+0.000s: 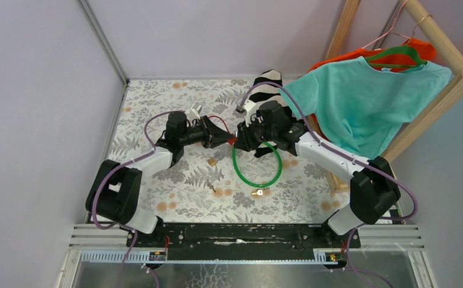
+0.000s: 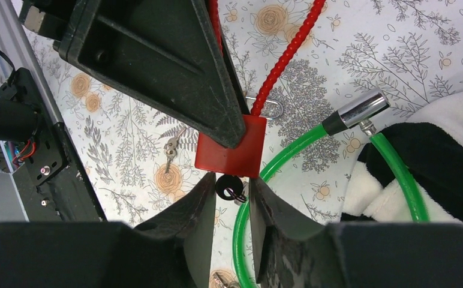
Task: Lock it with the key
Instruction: Place the lock at the center of the board.
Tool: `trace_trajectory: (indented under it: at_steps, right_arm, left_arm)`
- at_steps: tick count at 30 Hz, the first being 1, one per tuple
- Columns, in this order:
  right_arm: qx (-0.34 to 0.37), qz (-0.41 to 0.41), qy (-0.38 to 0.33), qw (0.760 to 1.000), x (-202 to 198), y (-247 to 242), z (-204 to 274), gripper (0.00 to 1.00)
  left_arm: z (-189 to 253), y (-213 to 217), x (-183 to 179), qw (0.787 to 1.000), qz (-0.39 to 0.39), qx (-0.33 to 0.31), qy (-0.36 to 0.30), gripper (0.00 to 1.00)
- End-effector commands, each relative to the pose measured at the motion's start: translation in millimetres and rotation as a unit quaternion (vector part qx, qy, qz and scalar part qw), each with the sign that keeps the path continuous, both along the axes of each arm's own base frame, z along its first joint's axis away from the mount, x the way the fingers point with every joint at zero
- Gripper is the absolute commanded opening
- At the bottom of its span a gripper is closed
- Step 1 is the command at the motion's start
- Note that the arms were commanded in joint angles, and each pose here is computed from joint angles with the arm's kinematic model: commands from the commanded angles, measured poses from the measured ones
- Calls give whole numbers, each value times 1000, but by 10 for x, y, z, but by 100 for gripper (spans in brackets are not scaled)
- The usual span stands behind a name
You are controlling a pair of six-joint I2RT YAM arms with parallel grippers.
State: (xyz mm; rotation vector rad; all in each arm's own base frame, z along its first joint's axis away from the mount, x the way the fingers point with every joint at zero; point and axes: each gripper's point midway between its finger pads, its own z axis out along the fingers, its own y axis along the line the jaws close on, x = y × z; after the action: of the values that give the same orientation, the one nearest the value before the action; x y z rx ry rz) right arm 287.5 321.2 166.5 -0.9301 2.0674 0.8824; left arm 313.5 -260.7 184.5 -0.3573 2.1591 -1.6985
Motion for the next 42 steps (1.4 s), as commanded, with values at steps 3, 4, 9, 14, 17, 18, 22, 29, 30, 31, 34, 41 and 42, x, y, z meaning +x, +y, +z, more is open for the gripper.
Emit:
trace_trajectory:
  at_steps: [3, 4, 9, 14, 17, 18, 22, 29, 30, 31, 34, 41, 42]
  right_arm:
    - [7, -13, -28, 1000, 119, 72, 173, 27]
    - [7, -13, -29, 999, 120, 68, 175, 26]
    - [7, -12, -29, 999, 115, 69, 172, 13]
    - [7, -11, -27, 1000, 106, 68, 162, 3]
    - [12, -4, -26, 1000, 83, 82, 180, 0]
    - [14, -2, -25, 1000, 73, 89, 190, 0]
    - [21, 5, -18, 1000, 46, 111, 198, 0]
    - [47, 8, 7, 999, 60, 89, 241, 0]
    - [52, 10, 12, 999, 63, 84, 242, 0]
    - [55, 12, 15, 998, 63, 82, 252, 0]
    - [59, 17, 23, 998, 43, 90, 236, 0]
    - [57, 15, 27, 998, 55, 88, 192, 0]
    - [53, 11, 25, 998, 65, 75, 175, 0]
  left_arm:
    - [239, -25, 25, 999, -2, -7, -47, 0]
    - [236, -26, 22, 999, -2, -7, -47, 0]
    - [219, -25, 21, 999, -2, -4, -48, 0]
    - [235, -19, 11, 998, -3, -4, -57, 0]
    - [246, -16, -3, 998, -4, -5, -62, 0]
    - [252, -15, -4, 998, -4, -6, -64, 0]
    - [283, -12, -17, 997, -3, -12, -74, 0]
    - [312, -3, -45, 995, -4, -16, -93, 0]
    - [315, 0, -47, 995, -4, -17, -96, 0]
    - [308, 3, -45, 995, -3, -16, -97, 0]
    - [303, 1, -51, 995, -4, -16, -96, 0]
    - [312, 1, -41, 995, -1, -16, -97, 0]
    - [309, 2, -39, 995, -1, -16, -96, 0]
